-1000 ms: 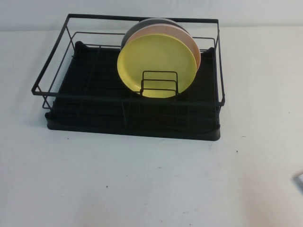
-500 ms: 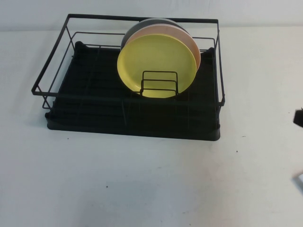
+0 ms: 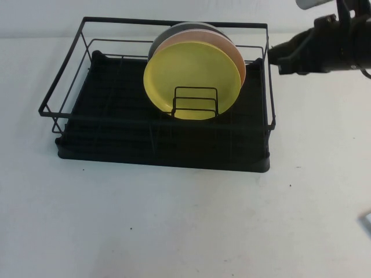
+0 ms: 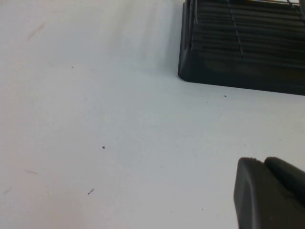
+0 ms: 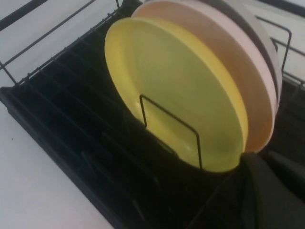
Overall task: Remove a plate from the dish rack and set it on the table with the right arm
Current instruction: Grasp the plate from the shelf
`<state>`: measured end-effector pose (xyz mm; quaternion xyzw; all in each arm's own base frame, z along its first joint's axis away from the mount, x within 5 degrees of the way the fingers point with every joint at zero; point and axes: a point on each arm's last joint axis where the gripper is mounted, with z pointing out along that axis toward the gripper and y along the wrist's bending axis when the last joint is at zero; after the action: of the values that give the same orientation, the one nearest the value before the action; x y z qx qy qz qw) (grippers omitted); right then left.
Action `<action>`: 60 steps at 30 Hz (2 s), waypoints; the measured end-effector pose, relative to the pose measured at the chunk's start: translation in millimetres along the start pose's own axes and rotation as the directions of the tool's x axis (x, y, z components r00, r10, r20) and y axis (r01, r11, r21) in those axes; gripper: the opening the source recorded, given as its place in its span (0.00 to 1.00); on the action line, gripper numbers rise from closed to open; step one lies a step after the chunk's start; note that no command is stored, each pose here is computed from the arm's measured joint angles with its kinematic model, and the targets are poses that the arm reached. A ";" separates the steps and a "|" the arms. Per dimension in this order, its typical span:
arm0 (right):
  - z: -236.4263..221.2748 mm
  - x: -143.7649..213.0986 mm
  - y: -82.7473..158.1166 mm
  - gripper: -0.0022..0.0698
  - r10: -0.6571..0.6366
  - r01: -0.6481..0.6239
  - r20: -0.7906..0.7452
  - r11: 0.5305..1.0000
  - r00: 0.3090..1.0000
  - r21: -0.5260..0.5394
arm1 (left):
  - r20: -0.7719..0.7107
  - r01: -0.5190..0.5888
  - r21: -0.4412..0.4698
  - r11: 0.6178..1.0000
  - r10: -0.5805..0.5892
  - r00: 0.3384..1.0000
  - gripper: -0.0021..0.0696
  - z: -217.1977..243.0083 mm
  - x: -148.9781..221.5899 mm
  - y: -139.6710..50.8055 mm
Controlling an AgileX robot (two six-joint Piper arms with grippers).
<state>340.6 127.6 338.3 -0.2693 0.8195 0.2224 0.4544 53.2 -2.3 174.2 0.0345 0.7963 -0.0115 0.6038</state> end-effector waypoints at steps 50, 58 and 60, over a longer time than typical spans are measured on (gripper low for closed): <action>100.7 -61.5 3.1 0.40 -0.499 0.496 0.012 0.858 0.867 -0.136 | 0.000 0.000 0.000 1.000 0.000 1.000 0.02 0.0 0.0 0.0; 128.9 -41.6 -8.9 0.40 -0.495 0.486 -0.041 0.864 0.868 -0.133 | 0.000 0.000 0.000 1.000 0.000 1.000 0.02 0.0 0.0 0.0; 133.8 -39.0 -11.7 0.40 -0.493 0.486 -0.044 0.866 0.869 -0.118 | 0.000 0.000 0.000 1.000 0.000 1.000 0.02 0.0 0.0 0.0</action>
<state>449.0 209.5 305.3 -0.4992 0.7278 0.1319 0.4515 53.2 -2.3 174.2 0.0345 0.7963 -0.0115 0.6038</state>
